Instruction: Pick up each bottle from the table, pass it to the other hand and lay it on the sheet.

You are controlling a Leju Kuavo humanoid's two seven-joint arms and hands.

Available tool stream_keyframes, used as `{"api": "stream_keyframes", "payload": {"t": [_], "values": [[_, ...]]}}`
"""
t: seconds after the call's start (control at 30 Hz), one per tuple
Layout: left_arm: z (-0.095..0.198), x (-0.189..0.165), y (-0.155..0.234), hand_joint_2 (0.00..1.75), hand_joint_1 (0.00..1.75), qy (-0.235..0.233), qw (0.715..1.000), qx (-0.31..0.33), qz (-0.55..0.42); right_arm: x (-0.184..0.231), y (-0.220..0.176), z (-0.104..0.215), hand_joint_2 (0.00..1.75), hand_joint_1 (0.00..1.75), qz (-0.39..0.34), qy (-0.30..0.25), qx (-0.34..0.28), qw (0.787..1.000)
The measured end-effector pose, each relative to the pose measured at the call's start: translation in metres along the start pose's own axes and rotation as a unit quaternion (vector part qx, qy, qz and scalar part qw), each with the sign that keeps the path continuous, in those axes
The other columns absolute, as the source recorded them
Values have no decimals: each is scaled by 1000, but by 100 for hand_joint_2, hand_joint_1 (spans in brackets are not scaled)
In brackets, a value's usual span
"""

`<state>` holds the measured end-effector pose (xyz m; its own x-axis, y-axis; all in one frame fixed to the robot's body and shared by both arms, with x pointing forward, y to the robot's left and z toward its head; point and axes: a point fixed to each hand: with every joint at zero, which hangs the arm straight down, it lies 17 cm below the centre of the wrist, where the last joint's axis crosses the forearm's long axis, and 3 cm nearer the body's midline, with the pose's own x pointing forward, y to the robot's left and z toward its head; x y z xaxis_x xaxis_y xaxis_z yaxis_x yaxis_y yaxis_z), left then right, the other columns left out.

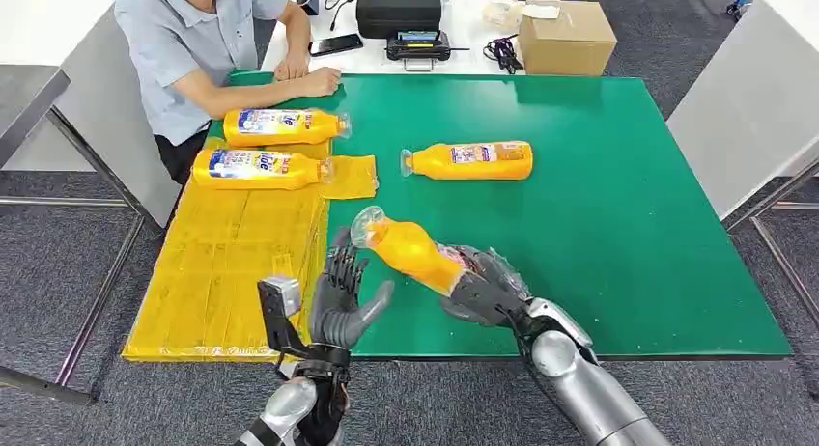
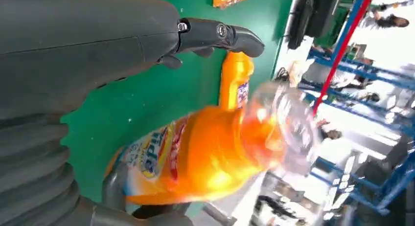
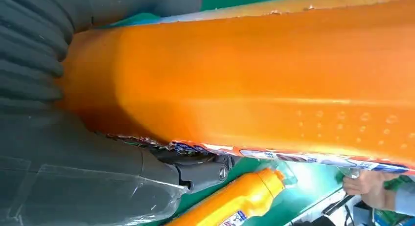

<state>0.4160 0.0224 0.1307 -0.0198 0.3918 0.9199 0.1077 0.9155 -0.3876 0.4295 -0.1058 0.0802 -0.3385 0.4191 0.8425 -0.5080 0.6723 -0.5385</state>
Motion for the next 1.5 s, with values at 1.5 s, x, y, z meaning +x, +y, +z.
{"api": "stream_keyframes", "payload": {"t": [1.5], "values": [[-20,1,4,175,0,11,998,21,61,41,50,-27,175,175,-17,-39,44,998]]}}
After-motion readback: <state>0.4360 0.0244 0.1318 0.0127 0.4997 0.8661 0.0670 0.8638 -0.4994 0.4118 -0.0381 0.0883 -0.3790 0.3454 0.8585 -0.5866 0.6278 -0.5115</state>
